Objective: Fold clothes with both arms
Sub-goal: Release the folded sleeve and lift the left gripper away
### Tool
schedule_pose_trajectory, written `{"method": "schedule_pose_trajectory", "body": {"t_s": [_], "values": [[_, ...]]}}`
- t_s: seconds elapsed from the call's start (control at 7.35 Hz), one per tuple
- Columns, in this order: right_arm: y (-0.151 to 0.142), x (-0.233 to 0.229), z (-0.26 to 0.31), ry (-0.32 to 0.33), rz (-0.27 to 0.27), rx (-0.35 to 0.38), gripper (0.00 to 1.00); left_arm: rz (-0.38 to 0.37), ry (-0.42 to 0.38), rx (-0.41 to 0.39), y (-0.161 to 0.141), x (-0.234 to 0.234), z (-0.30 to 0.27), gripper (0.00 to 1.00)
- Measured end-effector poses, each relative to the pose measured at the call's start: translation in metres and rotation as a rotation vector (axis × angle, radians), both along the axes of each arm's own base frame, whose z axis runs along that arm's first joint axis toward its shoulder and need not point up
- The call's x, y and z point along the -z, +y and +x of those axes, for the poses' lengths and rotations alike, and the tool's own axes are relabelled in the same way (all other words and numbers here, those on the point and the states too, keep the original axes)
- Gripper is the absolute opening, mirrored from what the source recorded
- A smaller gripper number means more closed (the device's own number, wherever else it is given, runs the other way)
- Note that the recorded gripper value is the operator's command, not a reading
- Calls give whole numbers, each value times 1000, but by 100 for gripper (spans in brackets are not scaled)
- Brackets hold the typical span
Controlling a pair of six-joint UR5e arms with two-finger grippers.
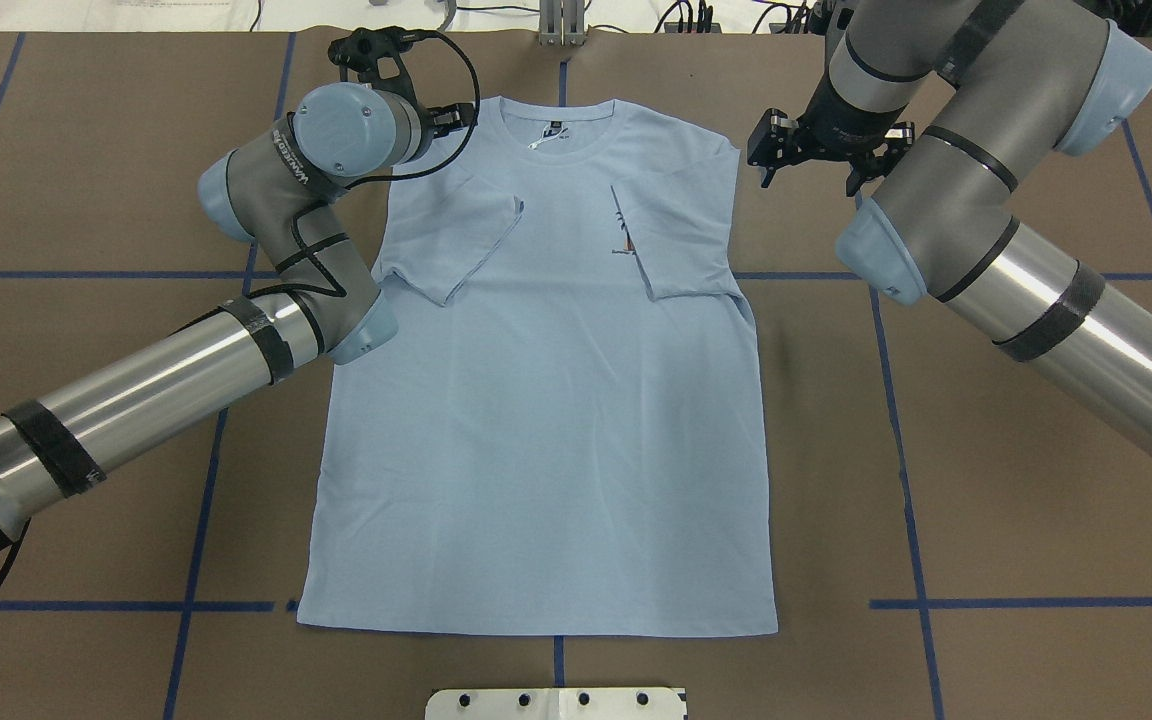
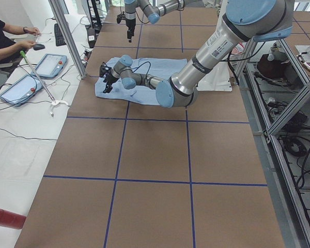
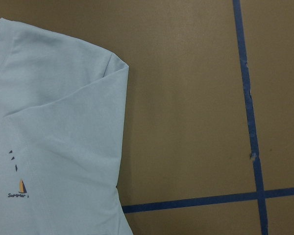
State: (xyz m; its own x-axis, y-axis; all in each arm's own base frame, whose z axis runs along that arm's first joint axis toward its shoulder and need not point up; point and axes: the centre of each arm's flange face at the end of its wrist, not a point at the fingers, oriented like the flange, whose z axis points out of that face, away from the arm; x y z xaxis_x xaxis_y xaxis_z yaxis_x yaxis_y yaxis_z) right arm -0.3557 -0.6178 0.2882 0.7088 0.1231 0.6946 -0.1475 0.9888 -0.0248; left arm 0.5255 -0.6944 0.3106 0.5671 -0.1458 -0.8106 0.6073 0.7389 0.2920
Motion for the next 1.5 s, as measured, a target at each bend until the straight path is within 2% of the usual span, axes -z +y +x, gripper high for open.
{"method": "schedule_pose_trajectory", "body": {"t_s": [0.27, 0.41, 0.54, 0.68, 0.82, 0.95, 1.5], "values": [[-1, -3, 0, 5, -3, 0, 100, 9, -20, 31, -15, -6, 6, 94], [-1, -4, 0, 6, -4, 0, 100, 9, -24, 34, -19, -8, 10, 84], [-1, -5, 0, 8, -6, -1, 100, 11, -31, 35, -21, -13, 11, 65], [-2, -6, -1, 9, -8, -1, 100, 17, -48, 30, -22, -17, 12, 37], [-2, -7, -1, 10, -9, -1, 100, 24, -65, 24, -23, -20, 12, 5], [-2, -7, -1, 10, -9, -1, 100, 29, -75, 19, -23, -22, 12, 0], [-2, -7, -1, 11, -10, 0, 100, 63, -120, 1, -35, -22, -5, 0]]}}
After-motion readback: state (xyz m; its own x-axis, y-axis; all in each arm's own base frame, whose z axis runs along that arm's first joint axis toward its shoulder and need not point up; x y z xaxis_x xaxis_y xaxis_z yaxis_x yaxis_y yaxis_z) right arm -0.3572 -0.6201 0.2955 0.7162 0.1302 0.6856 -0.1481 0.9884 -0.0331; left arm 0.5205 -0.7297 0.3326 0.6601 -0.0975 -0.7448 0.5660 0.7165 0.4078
